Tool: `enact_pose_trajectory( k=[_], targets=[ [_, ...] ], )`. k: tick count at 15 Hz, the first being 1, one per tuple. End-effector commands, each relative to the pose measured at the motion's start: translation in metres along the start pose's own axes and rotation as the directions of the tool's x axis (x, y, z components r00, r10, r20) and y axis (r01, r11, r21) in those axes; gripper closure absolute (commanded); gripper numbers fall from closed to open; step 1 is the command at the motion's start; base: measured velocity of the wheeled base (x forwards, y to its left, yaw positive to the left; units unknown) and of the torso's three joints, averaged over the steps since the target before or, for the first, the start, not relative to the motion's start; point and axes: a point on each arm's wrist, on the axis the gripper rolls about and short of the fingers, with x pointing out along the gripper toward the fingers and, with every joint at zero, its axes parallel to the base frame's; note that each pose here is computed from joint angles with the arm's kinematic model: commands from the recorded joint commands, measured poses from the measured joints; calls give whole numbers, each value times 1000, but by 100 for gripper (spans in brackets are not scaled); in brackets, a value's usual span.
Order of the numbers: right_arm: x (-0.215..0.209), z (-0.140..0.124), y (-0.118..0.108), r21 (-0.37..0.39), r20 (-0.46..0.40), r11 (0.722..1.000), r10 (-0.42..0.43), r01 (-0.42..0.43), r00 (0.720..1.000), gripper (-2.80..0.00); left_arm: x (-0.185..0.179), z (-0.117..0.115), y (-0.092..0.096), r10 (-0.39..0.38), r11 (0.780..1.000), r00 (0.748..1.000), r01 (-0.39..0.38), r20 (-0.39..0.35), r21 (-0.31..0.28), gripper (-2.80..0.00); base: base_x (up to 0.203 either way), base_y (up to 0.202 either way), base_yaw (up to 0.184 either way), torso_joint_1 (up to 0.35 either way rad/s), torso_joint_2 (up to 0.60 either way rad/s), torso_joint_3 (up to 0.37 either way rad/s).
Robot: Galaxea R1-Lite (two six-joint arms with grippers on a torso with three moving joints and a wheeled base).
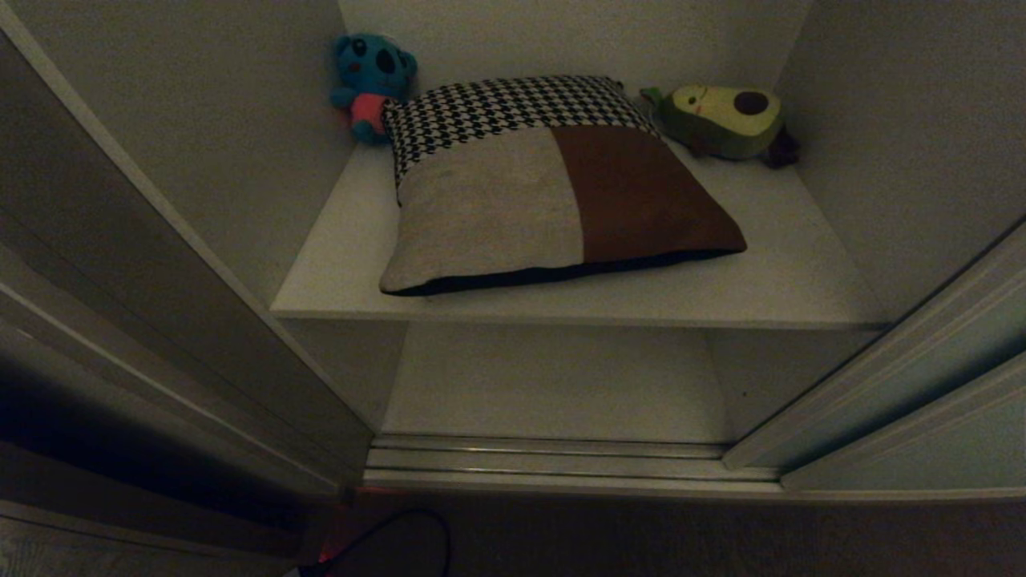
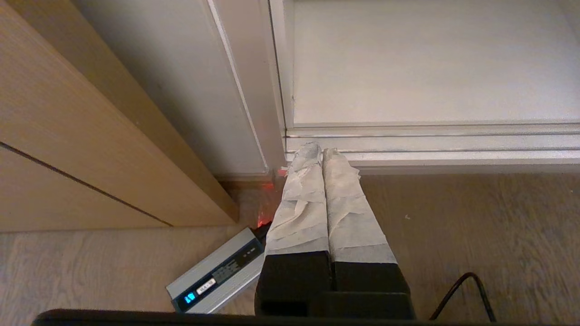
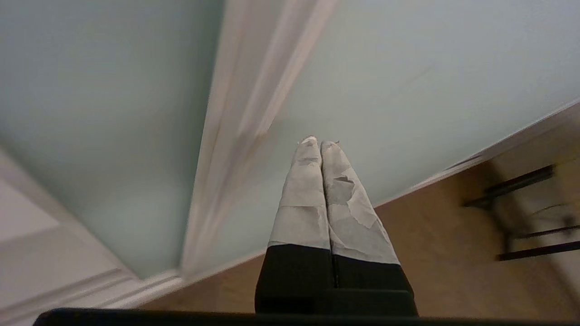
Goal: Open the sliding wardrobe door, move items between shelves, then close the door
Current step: Close the door
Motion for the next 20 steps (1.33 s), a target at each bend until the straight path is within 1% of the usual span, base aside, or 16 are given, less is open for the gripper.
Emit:
enact_pose_trajectory(
  k=[1, 4, 5, 6, 9, 13, 20],
  targets=[
    [10, 0, -8, 28, -16, 1000, 12, -11, 1000, 0, 0, 0, 0, 0, 1000, 1000, 0, 1, 1, 0, 0, 0, 0, 0, 0, 0],
    [17, 3, -11, 105, -8, 992, 69, -68, 998, 0, 0, 0, 0, 0, 1000, 1000, 0, 0, 1, 0, 0, 0, 0, 0, 0, 0],
    [21, 1, -14, 122, -17, 990, 77, -75, 997, 0, 0, 0, 0, 0, 1000, 1000, 0, 0, 1, 0, 0, 0, 0, 0, 0, 0],
    [24, -1, -16, 132, -26, 988, 84, -80, 996, 0, 0, 0, 0, 0, 1000, 1000, 0, 0, 1, 0, 0, 0, 0, 0, 0, 0],
    [30, -6, -19, 161, -37, 976, 151, -143, 988, 0, 0, 0, 0, 0, 1000, 1000, 0, 0, 1, 0, 0, 0, 0, 0, 0, 0],
    [31, -6, -17, 230, -29, 954, 204, -192, 979, 0, 0, 0, 0, 0, 1000, 1000, 0, 0, 1, 0, 0, 0, 0, 0, 0, 0],
    [29, -8, -10, 236, -24, 942, 251, -239, 968, 0, 0, 0, 0, 0, 1000, 1000, 0, 0, 1, 0, 0, 0, 0, 0, 0, 0]
  ],
)
